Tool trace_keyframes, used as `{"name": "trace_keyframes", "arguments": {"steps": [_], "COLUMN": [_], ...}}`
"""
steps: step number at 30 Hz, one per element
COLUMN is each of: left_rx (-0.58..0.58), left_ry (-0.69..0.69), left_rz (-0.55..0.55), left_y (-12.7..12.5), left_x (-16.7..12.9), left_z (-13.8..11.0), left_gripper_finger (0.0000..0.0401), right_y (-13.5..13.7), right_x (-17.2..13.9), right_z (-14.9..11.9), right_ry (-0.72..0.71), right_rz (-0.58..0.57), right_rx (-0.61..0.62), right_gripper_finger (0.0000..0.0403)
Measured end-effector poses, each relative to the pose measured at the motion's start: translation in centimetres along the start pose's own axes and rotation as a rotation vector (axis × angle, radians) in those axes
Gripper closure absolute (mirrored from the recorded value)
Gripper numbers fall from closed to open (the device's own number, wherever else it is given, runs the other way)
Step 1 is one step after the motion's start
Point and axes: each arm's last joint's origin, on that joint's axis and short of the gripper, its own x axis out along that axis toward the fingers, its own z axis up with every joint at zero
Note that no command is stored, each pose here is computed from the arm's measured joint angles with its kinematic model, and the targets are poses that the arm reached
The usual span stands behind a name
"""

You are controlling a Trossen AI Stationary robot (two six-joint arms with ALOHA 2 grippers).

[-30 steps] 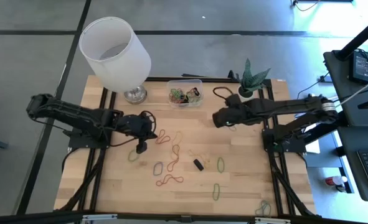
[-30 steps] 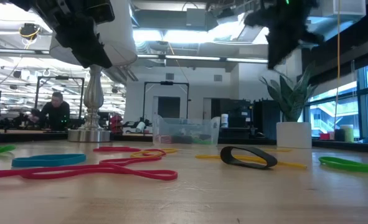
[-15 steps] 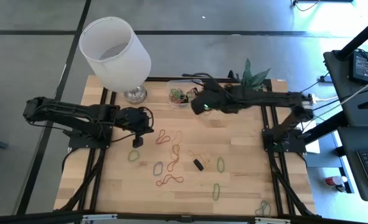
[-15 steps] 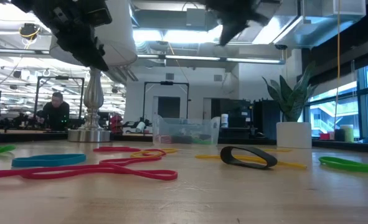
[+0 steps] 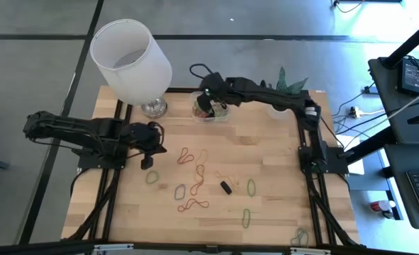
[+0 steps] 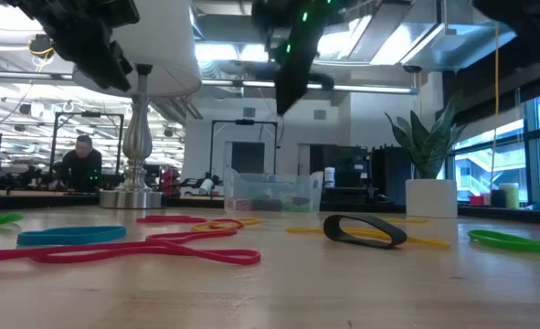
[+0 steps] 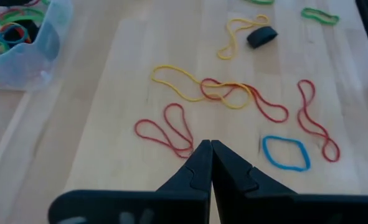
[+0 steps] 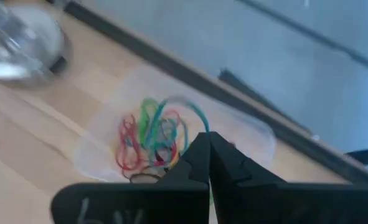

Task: Pick and place rubber bands into bin
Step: Put the top blue rubber band into the transparent bin

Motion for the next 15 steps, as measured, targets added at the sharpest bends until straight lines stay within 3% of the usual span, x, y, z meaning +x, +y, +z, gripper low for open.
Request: {"name": "trace_keyframes", "arguments": {"steps": [8, 15], "left_rx": [0.019, 0.022], "left_ry": [0.044, 0.062], "left_rz": [-0.01, 0.001], "left_y": [-0.3, -0.2], "left_x": [-0.8, -1.2], "left_z": [-0.9, -1.3], "left_gripper_finger": [0.0399, 0.04], "right_y": [1.4, 2.5], "right_x": [6.2, 8.1], "right_z": [-2.9, -3.7], "right_ry": [0.162, 0.211], "right_rz": [-0.018, 0.076], "right_rx": [-0.051, -0.006], "right_gripper_finger": [0.0399, 0.0368]}}
